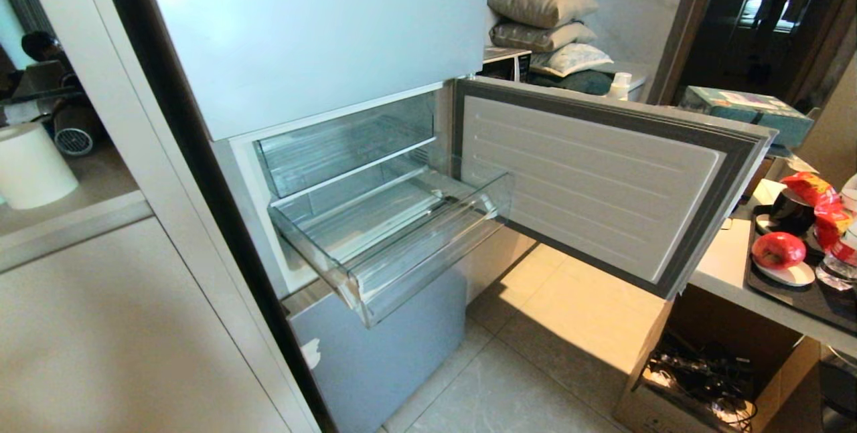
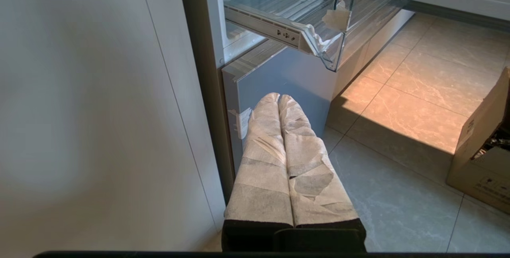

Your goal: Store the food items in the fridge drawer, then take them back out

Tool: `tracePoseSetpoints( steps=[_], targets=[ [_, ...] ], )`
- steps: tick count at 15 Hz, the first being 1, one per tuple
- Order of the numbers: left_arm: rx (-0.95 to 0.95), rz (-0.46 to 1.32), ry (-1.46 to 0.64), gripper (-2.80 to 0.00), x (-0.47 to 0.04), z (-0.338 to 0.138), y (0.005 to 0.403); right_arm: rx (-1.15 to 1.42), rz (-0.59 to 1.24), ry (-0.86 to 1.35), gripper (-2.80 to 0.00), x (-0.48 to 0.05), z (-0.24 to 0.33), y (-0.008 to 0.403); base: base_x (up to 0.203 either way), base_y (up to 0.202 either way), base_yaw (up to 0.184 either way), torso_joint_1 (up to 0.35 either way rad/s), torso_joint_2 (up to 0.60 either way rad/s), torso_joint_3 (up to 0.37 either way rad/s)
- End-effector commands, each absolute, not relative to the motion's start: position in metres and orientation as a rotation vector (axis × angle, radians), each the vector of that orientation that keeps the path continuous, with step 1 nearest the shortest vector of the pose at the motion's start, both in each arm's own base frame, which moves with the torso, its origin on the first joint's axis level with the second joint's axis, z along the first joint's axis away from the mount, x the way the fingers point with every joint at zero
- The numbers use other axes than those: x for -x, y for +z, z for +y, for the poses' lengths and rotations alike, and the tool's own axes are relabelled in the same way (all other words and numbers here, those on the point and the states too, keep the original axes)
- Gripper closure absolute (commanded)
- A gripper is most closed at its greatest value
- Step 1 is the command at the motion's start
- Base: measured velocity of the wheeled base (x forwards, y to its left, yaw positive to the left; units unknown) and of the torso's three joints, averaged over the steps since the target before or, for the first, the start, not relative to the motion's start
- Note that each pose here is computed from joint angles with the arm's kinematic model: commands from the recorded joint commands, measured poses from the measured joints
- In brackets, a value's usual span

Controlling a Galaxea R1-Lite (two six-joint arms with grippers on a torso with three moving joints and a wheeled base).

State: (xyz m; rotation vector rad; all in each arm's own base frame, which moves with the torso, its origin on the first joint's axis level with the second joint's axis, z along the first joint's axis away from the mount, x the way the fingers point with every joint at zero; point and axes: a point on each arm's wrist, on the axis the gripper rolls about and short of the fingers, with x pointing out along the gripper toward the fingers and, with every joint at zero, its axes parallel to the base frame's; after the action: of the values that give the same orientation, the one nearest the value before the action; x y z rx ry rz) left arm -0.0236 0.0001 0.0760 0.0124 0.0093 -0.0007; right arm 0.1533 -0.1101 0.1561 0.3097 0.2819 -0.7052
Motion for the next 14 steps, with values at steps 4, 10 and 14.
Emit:
tracePoseSetpoints(
  steps=[4, 10, 14],
  targets=[
    [-0.014, 0.011, 0.0, 0.0, 0.024, 0.0, 0.076, -0.317, 0.245, -0.776, -2.8, -0.228, -0.197, 0.11, 0.0, 0.0, 0.0, 0.0, 0.0, 0.0],
    [-0.012, 0.011, 0.0, 0.0, 0.024, 0.0, 0.076, -0.259, 0.18, -0.803, -2.8, -0.258, -0.281, 0.087, 0.0, 0.0, 0.0, 0.0, 0.0, 0.0],
    [-0.012, 0.011, 0.0, 0.0, 0.024, 0.0, 0.076, -0.221, 0.191, -0.821, -2.8, -0.265, -0.306, 0.072, 0.0, 0.0, 0.0, 0.0, 0.0, 0.0]
  ],
)
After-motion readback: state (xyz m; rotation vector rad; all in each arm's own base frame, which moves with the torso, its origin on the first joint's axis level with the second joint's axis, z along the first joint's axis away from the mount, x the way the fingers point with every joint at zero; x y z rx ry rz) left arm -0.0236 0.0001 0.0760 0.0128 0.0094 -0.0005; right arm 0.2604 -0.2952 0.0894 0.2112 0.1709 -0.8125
